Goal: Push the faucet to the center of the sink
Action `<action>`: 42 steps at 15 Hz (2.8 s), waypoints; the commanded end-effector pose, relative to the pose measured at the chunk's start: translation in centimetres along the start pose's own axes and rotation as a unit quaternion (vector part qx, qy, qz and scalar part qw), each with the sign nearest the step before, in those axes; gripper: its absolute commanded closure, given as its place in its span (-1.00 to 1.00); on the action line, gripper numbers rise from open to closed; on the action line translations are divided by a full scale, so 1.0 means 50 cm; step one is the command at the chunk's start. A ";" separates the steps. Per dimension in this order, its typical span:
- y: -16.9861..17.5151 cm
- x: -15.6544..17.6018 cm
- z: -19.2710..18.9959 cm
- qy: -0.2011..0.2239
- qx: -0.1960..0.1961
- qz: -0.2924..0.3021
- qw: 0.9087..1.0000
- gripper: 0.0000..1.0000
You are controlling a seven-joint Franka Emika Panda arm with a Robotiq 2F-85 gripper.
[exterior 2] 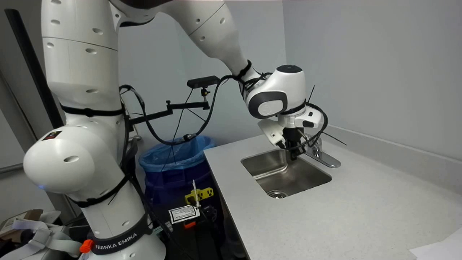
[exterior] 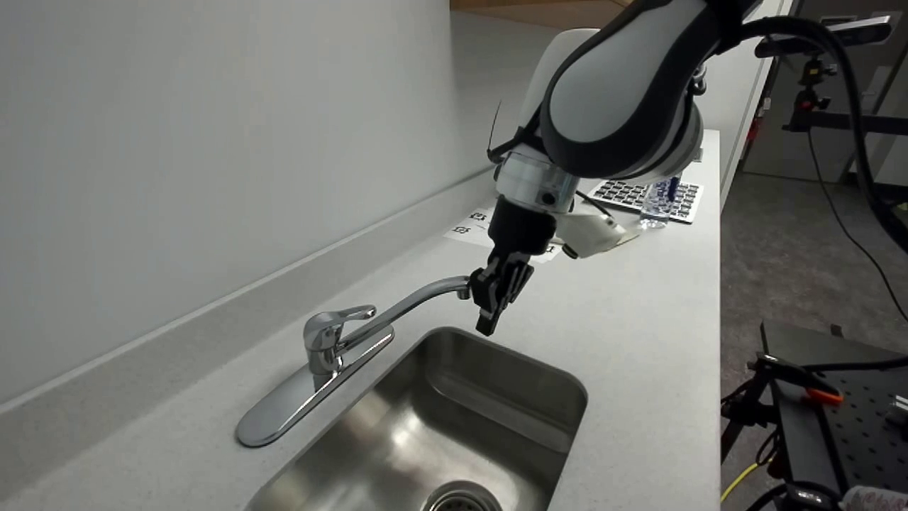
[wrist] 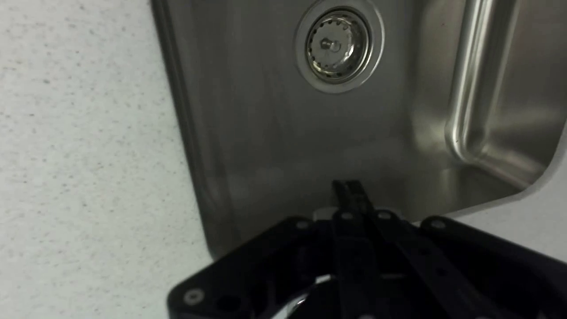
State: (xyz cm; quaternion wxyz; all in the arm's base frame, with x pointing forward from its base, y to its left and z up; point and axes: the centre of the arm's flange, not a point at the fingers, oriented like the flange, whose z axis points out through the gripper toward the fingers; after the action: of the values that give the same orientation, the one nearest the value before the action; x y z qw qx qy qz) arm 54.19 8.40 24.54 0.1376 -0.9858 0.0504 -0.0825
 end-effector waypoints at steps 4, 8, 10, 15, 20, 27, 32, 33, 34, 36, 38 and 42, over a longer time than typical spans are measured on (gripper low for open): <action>0.015 -0.044 -0.071 0.000 0.002 -0.047 0.999 1.00; 0.039 -0.010 -0.095 0.032 -0.005 -0.046 0.998 1.00; 0.041 0.014 -0.099 0.054 -0.007 -0.045 0.998 1.00; 0.026 0.064 -0.107 0.116 -0.010 -0.046 0.992 1.00; 0.011 0.076 -0.070 0.163 -0.011 -0.061 0.985 1.00; -0.008 0.043 -0.025 0.154 -0.012 -0.063 0.986 1.00; -0.028 0.012 -0.028 0.133 0.006 -0.057 0.989 1.00; -0.033 0.003 -0.028 0.127 0.009 -0.057 0.990 1.00; -0.038 -0.005 -0.026 0.122 0.012 -0.057 0.991 1.00; -0.049 -0.025 -0.023 0.112 0.019 -0.055 0.992 1.00; -0.062 -0.039 -0.022 0.109 0.028 -0.053 0.992 1.00; -0.087 -0.063 -0.019 0.107 0.050 -0.042 0.992 1.00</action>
State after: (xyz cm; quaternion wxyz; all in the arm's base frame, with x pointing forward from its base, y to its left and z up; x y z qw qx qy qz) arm 54.13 11.94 26.65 0.1548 -0.9629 0.0262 -0.2195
